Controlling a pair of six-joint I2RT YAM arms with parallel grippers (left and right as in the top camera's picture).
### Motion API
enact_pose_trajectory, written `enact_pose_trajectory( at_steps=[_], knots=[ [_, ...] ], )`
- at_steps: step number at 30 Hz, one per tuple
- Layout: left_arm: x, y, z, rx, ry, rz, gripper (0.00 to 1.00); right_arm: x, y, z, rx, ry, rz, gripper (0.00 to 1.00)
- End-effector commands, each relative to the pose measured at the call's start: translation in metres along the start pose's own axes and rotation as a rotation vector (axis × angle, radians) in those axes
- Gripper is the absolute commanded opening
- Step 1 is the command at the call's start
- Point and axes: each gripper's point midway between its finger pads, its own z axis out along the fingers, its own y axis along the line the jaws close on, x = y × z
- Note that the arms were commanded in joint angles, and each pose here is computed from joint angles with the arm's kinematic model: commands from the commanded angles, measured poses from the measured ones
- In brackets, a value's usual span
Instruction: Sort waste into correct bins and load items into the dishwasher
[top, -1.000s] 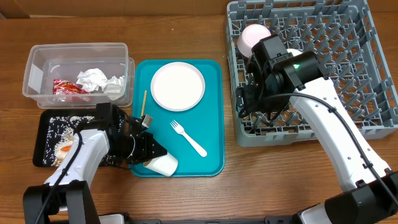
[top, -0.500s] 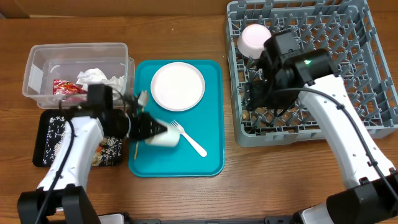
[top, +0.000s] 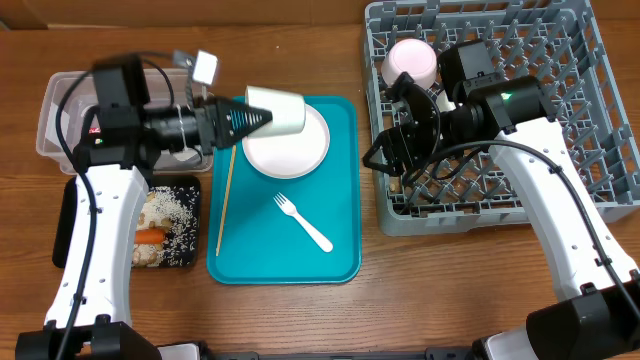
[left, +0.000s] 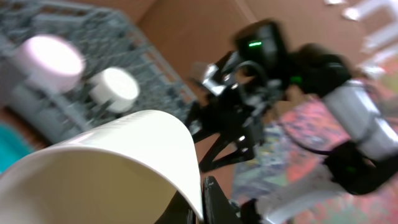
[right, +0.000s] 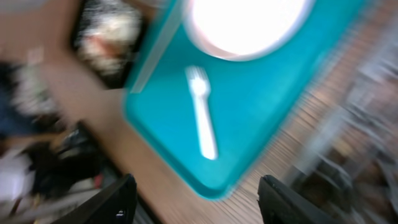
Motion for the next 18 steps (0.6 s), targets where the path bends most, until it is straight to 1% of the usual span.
enact_pose_trajectory(
  at_steps=[1, 4, 11, 13, 16, 18],
  knots=[
    [-0.005, -0.031, -0.004, 0.157, 0.032, -0.093, 0.06, -0.016, 0.047, -0.015, -0.256, -0.120, -0.271, 0.71],
    [-0.007, -0.031, -0.004, 0.157, 0.032, -0.090, 0.07, -0.023, 0.058, -0.022, -0.326, -0.181, -0.357, 0.79],
    [-0.005, -0.035, 0.002, 0.171, 0.048, -0.072, 0.08, -0.050, 0.075, -0.034, -0.412, -0.323, -0.504, 0.85],
    [-0.003, -0.037, 0.006, 0.178, 0.057, -0.067, 0.08, -0.053, 0.078, -0.036, -0.423, -0.340, -0.526, 0.88],
    [0.000, -0.041, 0.013, 0.195, 0.076, -0.068, 0.09, -0.055, 0.074, -0.034, -0.401, -0.344, -0.539, 0.97],
    [0.000, -0.043, 0.015, 0.201, 0.085, -0.079, 0.10, -0.056, 0.068, -0.030, -0.379, -0.336, -0.534, 0.99]
  ],
)
